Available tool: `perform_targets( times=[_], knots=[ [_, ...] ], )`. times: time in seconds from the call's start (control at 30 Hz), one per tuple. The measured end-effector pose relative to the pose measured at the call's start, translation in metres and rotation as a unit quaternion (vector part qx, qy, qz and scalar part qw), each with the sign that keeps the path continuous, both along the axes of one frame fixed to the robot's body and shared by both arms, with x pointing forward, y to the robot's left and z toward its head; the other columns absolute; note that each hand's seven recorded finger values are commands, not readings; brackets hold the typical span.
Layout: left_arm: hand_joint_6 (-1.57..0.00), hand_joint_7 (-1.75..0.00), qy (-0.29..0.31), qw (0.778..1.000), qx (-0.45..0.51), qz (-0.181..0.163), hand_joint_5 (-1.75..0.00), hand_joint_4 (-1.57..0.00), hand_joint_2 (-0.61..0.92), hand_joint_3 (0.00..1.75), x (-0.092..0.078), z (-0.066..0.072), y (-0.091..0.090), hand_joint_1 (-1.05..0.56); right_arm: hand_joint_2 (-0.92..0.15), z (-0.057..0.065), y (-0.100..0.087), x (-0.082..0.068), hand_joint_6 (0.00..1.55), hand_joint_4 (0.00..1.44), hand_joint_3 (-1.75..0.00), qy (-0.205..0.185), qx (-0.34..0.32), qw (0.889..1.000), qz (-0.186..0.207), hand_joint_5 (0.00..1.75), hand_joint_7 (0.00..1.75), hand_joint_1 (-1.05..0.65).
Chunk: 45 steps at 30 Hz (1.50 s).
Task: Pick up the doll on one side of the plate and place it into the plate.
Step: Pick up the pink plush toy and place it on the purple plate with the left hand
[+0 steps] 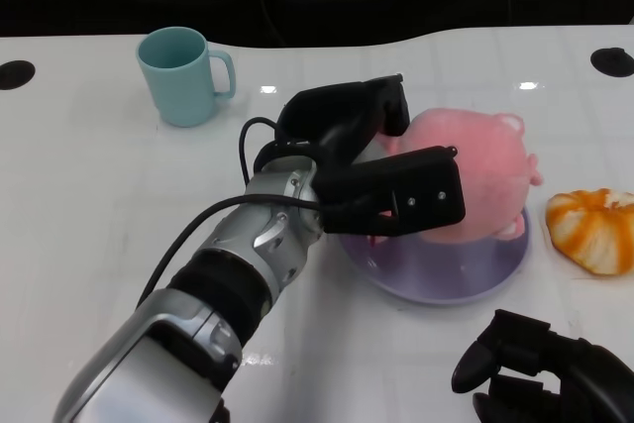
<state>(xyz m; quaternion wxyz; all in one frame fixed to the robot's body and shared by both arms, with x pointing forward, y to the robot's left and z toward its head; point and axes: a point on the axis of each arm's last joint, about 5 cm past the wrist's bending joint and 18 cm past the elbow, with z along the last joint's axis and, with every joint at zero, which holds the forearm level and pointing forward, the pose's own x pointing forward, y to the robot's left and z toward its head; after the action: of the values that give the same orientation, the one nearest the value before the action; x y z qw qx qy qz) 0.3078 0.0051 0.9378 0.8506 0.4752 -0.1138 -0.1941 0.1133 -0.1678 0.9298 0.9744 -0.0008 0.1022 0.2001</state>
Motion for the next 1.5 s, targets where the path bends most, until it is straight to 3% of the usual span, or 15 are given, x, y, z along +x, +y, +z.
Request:
perform_targets(
  times=[0.17,0.2,0.23,0.27,0.37,0.47,0.53,0.6,0.7,0.8,1.07,1.23,1.5],
  knots=[
    [-0.67,-1.66,0.013,1.0,0.004,-0.001,-1.75,-0.86,0.63,0.69,-0.001,-0.002,-0.004,-0.23,-0.65,0.0,0.001,0.0,0.47,0.65,-1.0,-0.001,0.001,1.0,0.002,1.75,1.48,-0.14],
    [-0.75,-1.24,0.015,1.0,0.003,-0.001,-1.74,-0.82,0.66,0.55,-0.001,-0.002,-0.004,-0.24,-0.65,0.0,0.001,0.0,0.47,0.65,-1.0,-0.002,0.001,1.0,0.002,1.75,1.48,-0.15],
    [-0.82,-1.01,0.017,1.0,0.002,-0.001,-1.73,-0.8,0.69,0.47,0.0,-0.002,-0.005,-0.24,-0.65,0.0,0.001,0.0,0.47,0.66,-1.0,-0.002,0.001,1.0,0.002,1.75,1.48,-0.15],
    [-0.86,-0.82,0.021,1.0,-0.003,0.0,-1.72,-0.79,0.71,0.43,0.0,-0.002,-0.005,-0.22,-0.65,0.0,0.001,0.0,0.47,0.66,-1.0,-0.002,0.001,1.0,0.002,1.75,1.48,-0.15],
    [-0.8,-0.48,0.04,0.999,-0.022,0.001,-1.71,-0.72,0.73,0.43,-0.001,-0.001,-0.007,-0.21,-0.65,0.0,0.001,0.0,0.47,0.66,-1.01,-0.003,0.001,1.0,0.002,1.75,1.48,-0.14],
    [-0.7,-0.17,0.061,0.998,-0.026,-0.014,-1.22,-0.54,0.85,0.21,0.0,0.0,-0.007,-0.38,-0.64,0.0,0.001,0.001,0.47,0.65,-1.01,-0.006,0.002,1.0,0.003,1.75,1.48,-0.14],
    [-0.55,-0.05,0.064,0.997,-0.02,-0.026,-0.89,-0.37,0.91,0.19,0.0,0.0,-0.006,-0.55,-0.64,0.0,0.001,0.001,0.47,0.65,-1.01,-0.006,0.002,1.0,0.003,1.75,1.48,-0.14],
    [-0.42,-0.01,0.062,0.997,-0.011,-0.036,-0.62,-0.21,0.92,0.24,0.001,0.002,-0.004,-0.64,-0.64,0.0,0.001,0.001,0.47,0.65,-1.01,-0.005,0.002,1.0,0.003,1.75,1.48,-0.13],
    [-0.33,0.0,0.06,0.997,0.006,-0.046,-0.49,-0.08,0.92,0.31,0.002,0.004,-0.001,-0.71,-0.64,0.0,0.001,0.001,0.48,0.65,-1.01,-0.005,0.001,1.0,0.003,1.75,1.48,-0.13],
    [-0.27,0.0,0.065,0.996,0.031,-0.056,-0.44,-0.01,0.92,0.4,0.004,0.008,0.001,-0.79,-0.65,0.0,0.001,0.001,0.47,0.64,-1.01,-0.005,0.002,1.0,0.003,1.75,1.48,-0.13],
    [-0.19,0.0,0.067,0.994,0.049,-0.074,-0.37,0.0,0.92,0.44,0.004,0.015,0.012,-0.83,-0.65,0.0,0.0,0.001,0.46,0.63,-1.0,-0.006,0.001,1.0,0.001,1.75,1.47,-0.13],
    [-0.16,0.0,0.071,0.993,0.048,-0.075,-0.31,0.0,0.92,0.46,0.001,0.014,0.027,-0.84,-0.65,0.0,-0.001,0.001,0.46,0.63,-0.99,-0.006,0.0,1.0,0.0,1.75,1.47,-0.14],
    [-0.16,0.0,0.063,0.995,-0.001,-0.071,-0.31,0.0,0.92,0.46,-0.005,0.026,0.053,-0.84,-0.66,-0.001,-0.002,0.002,0.47,0.64,-0.99,-0.004,-0.001,1.0,-0.002,1.75,1.47,-0.14]
  ],
)
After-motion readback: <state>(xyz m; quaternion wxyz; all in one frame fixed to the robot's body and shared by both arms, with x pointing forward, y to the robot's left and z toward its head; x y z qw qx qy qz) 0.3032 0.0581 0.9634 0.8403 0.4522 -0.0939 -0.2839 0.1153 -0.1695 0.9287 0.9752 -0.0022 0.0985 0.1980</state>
